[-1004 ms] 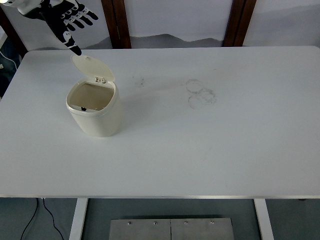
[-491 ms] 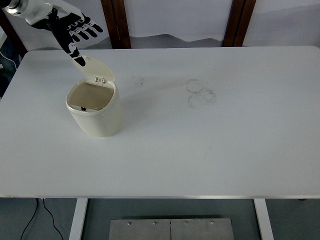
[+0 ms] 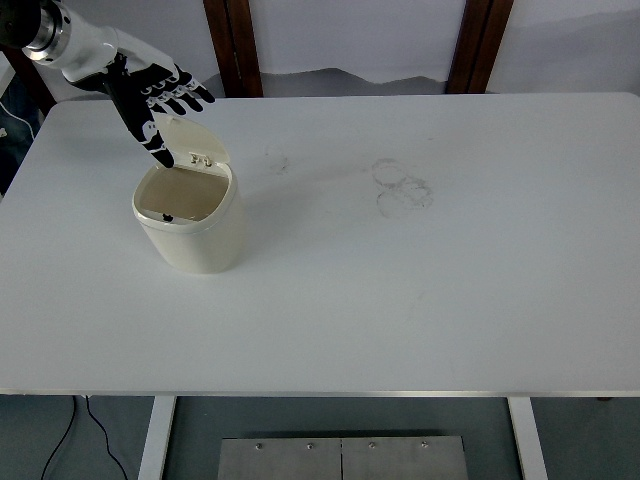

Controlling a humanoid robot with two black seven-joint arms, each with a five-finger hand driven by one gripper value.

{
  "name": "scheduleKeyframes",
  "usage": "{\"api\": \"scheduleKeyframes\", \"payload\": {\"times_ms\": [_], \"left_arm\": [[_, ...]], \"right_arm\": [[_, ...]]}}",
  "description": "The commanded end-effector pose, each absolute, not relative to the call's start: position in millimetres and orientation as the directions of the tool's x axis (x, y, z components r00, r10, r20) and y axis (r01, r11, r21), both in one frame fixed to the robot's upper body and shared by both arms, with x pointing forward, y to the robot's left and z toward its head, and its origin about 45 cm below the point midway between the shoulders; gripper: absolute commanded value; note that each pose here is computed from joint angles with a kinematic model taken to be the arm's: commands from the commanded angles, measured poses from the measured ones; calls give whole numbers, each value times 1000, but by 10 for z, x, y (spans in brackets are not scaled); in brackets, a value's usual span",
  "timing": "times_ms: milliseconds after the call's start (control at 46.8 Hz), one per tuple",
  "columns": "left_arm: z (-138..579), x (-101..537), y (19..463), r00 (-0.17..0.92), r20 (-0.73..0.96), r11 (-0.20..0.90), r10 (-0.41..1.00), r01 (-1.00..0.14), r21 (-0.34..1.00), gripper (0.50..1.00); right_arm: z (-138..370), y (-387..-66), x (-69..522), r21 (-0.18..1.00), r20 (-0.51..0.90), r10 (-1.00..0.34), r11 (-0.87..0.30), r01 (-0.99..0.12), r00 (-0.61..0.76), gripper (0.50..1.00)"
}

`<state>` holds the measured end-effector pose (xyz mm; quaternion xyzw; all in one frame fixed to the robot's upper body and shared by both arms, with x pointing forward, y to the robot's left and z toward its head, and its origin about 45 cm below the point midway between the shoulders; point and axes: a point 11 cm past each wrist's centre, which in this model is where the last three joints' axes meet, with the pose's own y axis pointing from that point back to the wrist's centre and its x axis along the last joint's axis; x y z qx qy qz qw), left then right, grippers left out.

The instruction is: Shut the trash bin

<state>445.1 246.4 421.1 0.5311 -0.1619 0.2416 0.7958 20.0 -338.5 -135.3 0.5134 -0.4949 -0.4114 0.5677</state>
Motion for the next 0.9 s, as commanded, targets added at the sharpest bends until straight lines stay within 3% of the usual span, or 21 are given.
{"api": "scheduleKeyframes", "payload": {"times_ms": [0,235,876], "left_arm": [[4207,4407,2456,837,508,325,205,-548,771,1000],[4046,4137,2565,876,451,315,174,-483,817,1000],[3956,4076,2702,884,429,290,187,-467,835,1000]], "right_arm": [[-1353,-3385,209,990,140,-975,134,-42,172,995],[-1353,-3385,209,990,140,-975,134,-42,172,995],[-1353,-3385,209,990,140,-975,134,-42,172,995]]}}
